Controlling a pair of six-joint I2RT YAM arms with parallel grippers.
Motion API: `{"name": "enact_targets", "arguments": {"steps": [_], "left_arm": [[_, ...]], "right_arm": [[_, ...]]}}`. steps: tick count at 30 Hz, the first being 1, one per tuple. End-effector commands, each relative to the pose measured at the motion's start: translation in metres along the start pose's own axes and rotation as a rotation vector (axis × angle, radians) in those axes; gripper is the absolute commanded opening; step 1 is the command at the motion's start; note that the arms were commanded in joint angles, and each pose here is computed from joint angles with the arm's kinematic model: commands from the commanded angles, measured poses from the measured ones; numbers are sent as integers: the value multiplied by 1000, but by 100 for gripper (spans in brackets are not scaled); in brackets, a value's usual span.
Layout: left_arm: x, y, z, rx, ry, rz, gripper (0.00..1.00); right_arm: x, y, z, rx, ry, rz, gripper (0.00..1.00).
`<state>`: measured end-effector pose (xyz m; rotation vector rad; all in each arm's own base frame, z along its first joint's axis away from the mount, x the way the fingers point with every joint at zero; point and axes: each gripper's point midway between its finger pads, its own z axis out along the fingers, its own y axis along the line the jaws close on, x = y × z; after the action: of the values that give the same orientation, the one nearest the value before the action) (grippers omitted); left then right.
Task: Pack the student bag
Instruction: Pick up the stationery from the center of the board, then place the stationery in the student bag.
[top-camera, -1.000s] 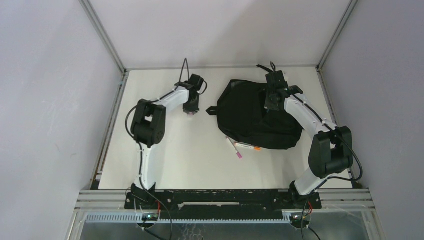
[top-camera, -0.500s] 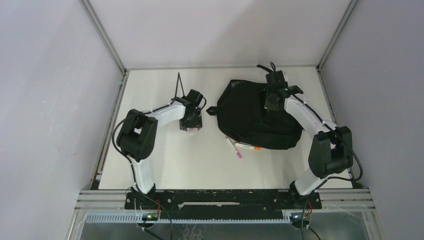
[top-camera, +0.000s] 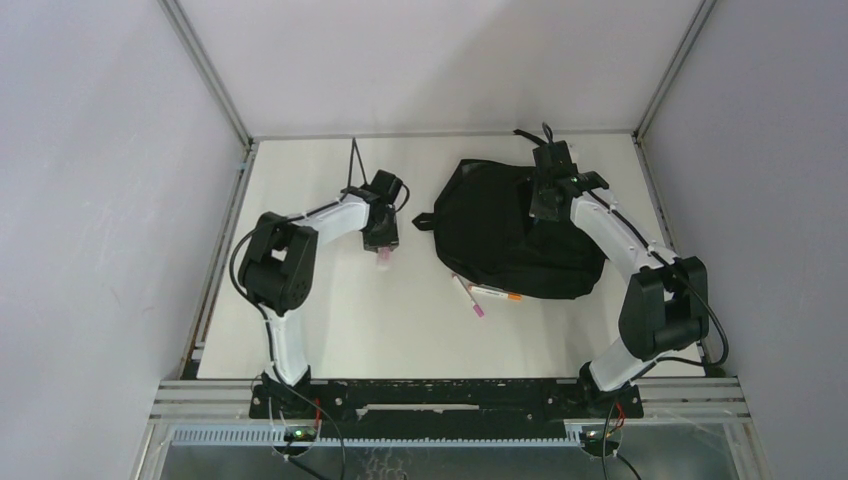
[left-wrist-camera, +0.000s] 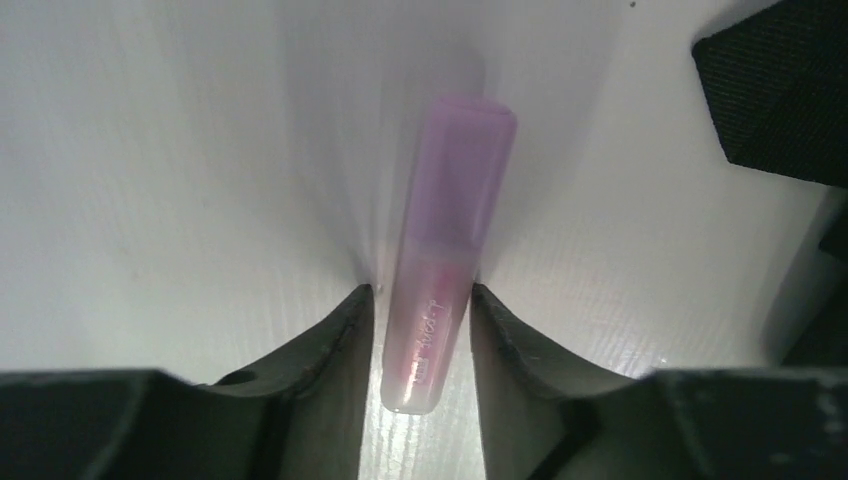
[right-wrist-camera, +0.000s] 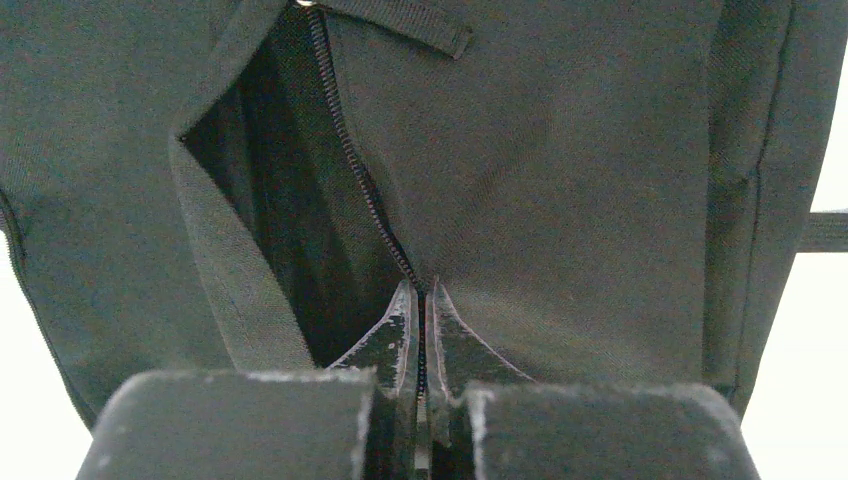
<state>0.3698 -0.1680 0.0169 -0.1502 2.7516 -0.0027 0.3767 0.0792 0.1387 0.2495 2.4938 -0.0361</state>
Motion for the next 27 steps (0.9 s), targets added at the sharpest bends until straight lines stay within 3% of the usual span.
{"name": "enact_targets", "arguments": {"steps": [1,6,9,12,19,23,27], "left_arm": [[-4,-8,7,50,12,-10,38],[-25,-20,-21,124,-65,-4,6],[-44,-44,-62,238,-149,27,1],[-54,-86,-112,415,-206,76,0],[-42,-213,-212,917,-189,152,0],[-43,-259,-228,1093,-123,73,0],[-55,-286,-230,1146,-114,26,0]], "right_arm": [[-17,6,-18,-38,-72,25,0],[-18,8,-19,-47,-77,24,0],[-18,8,-23,-52,-82,23,0],[-19,8,-24,-52,-86,24,0],[-19,9,-23,-57,-82,42,0],[-21,11,-25,-73,-90,54,0],[-23,12,-29,-83,-97,58,0]]}}
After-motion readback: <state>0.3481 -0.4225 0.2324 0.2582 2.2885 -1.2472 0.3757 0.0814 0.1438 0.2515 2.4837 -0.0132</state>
